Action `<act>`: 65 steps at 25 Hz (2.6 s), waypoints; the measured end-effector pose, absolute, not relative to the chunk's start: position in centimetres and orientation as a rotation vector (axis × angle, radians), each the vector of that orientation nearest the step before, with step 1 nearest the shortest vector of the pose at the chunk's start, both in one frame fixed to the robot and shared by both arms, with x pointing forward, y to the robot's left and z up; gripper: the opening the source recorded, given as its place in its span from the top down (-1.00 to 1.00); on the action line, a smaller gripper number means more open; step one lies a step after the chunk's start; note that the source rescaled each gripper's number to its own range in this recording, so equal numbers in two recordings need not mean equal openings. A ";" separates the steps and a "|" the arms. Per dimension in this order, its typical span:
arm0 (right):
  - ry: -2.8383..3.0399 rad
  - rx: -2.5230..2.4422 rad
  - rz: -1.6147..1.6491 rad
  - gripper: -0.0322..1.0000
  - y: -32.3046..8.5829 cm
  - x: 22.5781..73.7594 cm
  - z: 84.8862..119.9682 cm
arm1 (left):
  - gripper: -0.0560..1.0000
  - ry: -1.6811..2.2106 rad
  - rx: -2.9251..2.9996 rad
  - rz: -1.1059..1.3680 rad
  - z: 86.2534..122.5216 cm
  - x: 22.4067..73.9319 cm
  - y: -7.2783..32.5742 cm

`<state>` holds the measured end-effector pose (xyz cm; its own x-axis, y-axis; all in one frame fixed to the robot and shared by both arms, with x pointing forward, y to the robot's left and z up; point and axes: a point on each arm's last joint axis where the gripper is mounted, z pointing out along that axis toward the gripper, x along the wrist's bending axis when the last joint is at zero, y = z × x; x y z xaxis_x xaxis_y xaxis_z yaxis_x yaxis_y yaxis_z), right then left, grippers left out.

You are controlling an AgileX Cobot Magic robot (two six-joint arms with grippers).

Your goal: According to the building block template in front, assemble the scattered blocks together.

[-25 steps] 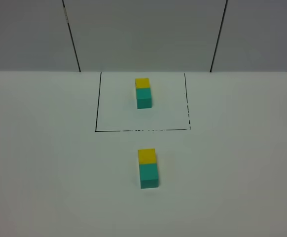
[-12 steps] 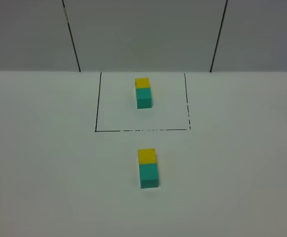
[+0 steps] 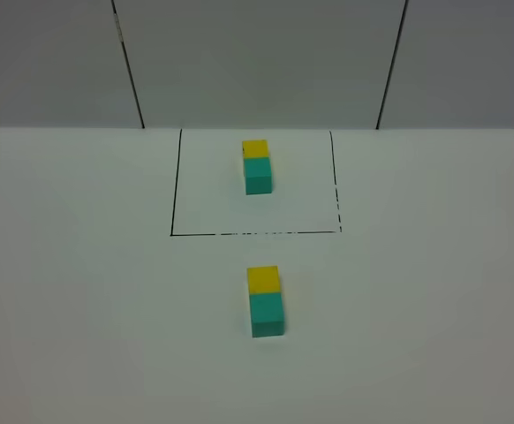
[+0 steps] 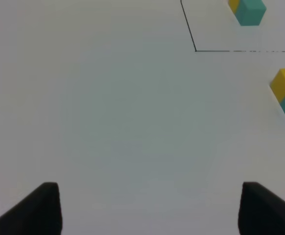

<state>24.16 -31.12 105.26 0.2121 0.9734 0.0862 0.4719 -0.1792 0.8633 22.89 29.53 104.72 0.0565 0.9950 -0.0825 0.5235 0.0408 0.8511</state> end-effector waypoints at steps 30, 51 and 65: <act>1.342 1.773 0.881 -0.08 -31.1 24.2 105.3 | -0.32 1.565 1.581 0.791 104.7 22.9 29.5; 1.347 1.758 0.860 -0.08 -31.2 24.1 105.3 | -0.32 1.565 1.581 0.791 104.7 22.9 29.5; 1.422 1.687 0.844 -0.08 -31.0 24.2 105.3 | -0.32 1.565 1.581 0.791 104.7 22.9 29.5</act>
